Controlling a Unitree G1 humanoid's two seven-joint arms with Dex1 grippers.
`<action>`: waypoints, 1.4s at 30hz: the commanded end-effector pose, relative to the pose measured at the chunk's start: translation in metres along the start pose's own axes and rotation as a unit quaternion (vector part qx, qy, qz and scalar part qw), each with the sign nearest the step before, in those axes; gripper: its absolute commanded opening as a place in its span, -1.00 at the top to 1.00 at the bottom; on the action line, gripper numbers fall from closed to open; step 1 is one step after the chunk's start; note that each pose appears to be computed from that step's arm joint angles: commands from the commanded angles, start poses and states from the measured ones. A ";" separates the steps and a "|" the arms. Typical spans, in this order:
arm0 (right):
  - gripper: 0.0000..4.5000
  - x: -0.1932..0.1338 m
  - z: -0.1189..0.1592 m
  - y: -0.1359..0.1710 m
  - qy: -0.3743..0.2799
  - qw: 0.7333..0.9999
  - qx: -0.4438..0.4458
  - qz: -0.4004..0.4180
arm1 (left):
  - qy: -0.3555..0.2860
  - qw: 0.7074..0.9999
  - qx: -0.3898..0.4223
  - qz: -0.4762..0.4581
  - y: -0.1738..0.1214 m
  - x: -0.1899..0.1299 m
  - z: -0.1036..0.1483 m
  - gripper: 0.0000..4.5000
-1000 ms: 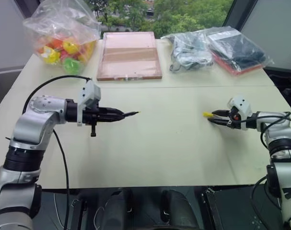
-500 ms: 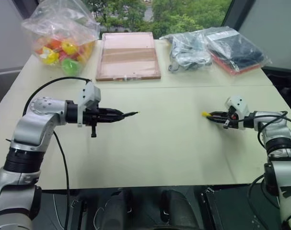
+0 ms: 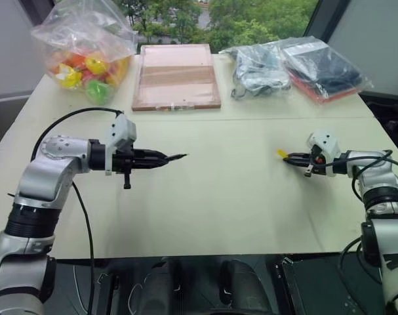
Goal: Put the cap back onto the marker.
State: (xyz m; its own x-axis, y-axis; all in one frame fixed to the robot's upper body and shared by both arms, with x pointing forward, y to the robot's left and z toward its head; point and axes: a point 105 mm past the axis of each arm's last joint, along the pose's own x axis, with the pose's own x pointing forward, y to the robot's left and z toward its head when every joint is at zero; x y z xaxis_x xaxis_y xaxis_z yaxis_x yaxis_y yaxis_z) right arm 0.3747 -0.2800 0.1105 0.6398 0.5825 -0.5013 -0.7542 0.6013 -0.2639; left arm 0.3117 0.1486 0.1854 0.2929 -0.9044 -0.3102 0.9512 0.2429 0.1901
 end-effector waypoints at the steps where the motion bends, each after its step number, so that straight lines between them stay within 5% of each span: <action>1: 0.98 -0.013 0.029 -0.011 0.002 0.998 -0.068 0.007 | 0.017 0.999 0.050 0.000 0.005 -0.003 0.007 1.00; 10: 0.98 -0.030 0.091 0.002 0.045 0.975 -0.187 0.109 | 0.030 0.991 0.130 -0.014 0.032 0.000 0.030 1.00; 16: 0.98 -0.008 0.129 0.024 0.011 0.965 -0.217 0.149 | -0.009 0.984 0.175 -0.034 0.041 0.032 0.053 1.00; 24: 0.98 0.024 0.135 0.037 -0.003 0.963 -0.221 0.153 | -0.023 0.981 0.186 -0.056 0.039 0.074 0.044 1.00; 42: 0.98 0.033 0.159 0.058 -0.042 0.957 -0.223 0.180 | -0.029 0.983 0.174 -0.059 0.044 0.111 0.034 1.00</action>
State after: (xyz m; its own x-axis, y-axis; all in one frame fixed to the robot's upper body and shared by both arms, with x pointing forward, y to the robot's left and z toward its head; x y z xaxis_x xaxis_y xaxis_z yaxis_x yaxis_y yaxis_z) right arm 0.3769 -0.1449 0.1900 0.3079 0.7373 -0.6014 -0.9252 0.0845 -0.3701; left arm 0.3807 0.0513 0.1762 0.1565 -0.9331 -0.3239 0.9092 0.0080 0.4163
